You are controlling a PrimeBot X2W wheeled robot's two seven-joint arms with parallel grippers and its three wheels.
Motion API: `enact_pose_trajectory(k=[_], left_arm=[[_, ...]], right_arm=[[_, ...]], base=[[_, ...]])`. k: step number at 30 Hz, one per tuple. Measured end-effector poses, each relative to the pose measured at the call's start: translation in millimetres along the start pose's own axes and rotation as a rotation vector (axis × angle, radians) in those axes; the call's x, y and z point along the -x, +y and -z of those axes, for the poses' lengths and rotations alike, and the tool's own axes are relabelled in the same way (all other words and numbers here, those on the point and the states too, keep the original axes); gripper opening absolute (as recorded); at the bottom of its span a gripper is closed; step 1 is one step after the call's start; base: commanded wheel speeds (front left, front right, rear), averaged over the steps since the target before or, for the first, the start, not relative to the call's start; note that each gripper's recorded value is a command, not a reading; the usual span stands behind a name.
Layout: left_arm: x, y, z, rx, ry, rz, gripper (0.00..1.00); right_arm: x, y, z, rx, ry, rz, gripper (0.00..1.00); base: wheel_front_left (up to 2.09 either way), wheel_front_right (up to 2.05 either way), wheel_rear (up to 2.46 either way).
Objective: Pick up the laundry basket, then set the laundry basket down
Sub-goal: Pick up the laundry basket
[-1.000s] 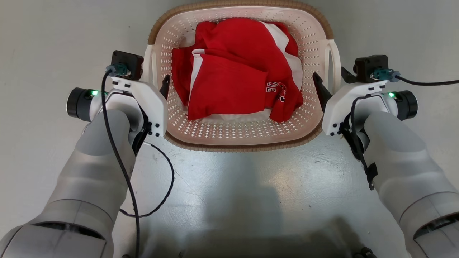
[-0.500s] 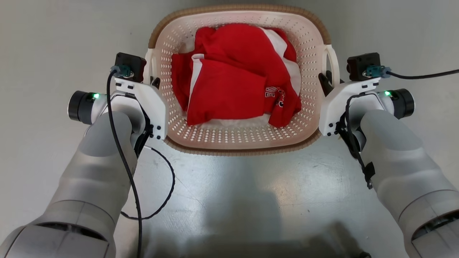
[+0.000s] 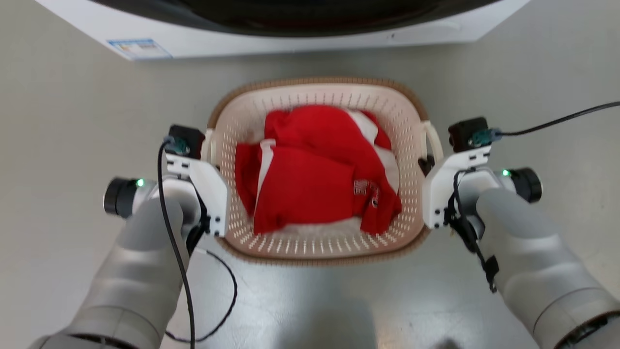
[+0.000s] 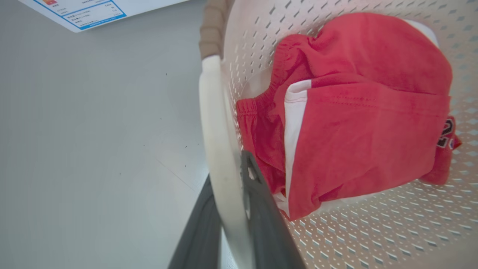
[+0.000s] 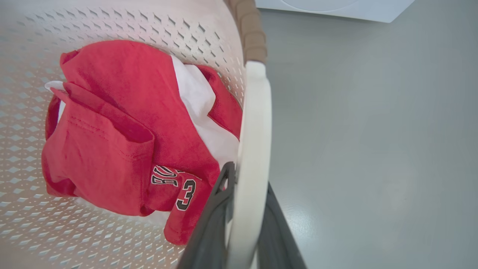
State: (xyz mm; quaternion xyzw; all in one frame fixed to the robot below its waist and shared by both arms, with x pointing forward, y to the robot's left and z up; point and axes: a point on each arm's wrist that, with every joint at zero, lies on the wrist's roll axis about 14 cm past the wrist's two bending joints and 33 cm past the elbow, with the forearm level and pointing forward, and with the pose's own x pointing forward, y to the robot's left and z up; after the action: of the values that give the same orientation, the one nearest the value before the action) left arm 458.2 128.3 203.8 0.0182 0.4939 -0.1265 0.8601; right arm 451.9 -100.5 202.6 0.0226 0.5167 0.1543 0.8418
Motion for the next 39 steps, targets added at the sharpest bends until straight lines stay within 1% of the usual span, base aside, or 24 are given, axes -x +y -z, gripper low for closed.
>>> enact_pose_trajectory(k=[10, 18, 23, 29, 34, 39], left_arm=[[57.6, -9.7, 5.6, 0.015, -0.002, -0.009, 0.00], [106.6, -21.9, 9.4, 0.013, -0.042, -0.014, 0.00], [133.2, -29.2, 19.5, 0.017, -0.064, -0.015, 0.00], [157.8, -38.8, 44.0, 0.015, -0.047, -0.011, 0.00], [170.7, -45.4, 43.2, 0.010, -0.078, 0.000, 0.00], [175.6, -47.8, 41.3, 0.009, -0.088, 0.008, 0.00]], right_arm=[[56.3, 19.0, 4.7, 0.014, 0.006, -0.004, 0.00], [102.2, 35.5, 9.3, 0.021, -0.037, -0.003, 0.00], [126.4, 45.3, 16.0, 0.033, -0.053, -0.002, 0.00], [149.0, 56.6, 35.4, 0.037, -0.034, -0.007, 0.00], [162.7, 62.1, 29.3, 0.044, -0.060, -0.009, 0.00], [167.4, 64.0, 29.3, 0.044, -0.067, -0.014, 0.00]], base=[[0.00, 0.00, 0.00], [0.00, 0.00, 0.00], [0.00, 0.00, 0.00], [0.00, 0.00, 0.00], [0.00, 0.00, 0.00], [0.00, 0.00, 0.00]])
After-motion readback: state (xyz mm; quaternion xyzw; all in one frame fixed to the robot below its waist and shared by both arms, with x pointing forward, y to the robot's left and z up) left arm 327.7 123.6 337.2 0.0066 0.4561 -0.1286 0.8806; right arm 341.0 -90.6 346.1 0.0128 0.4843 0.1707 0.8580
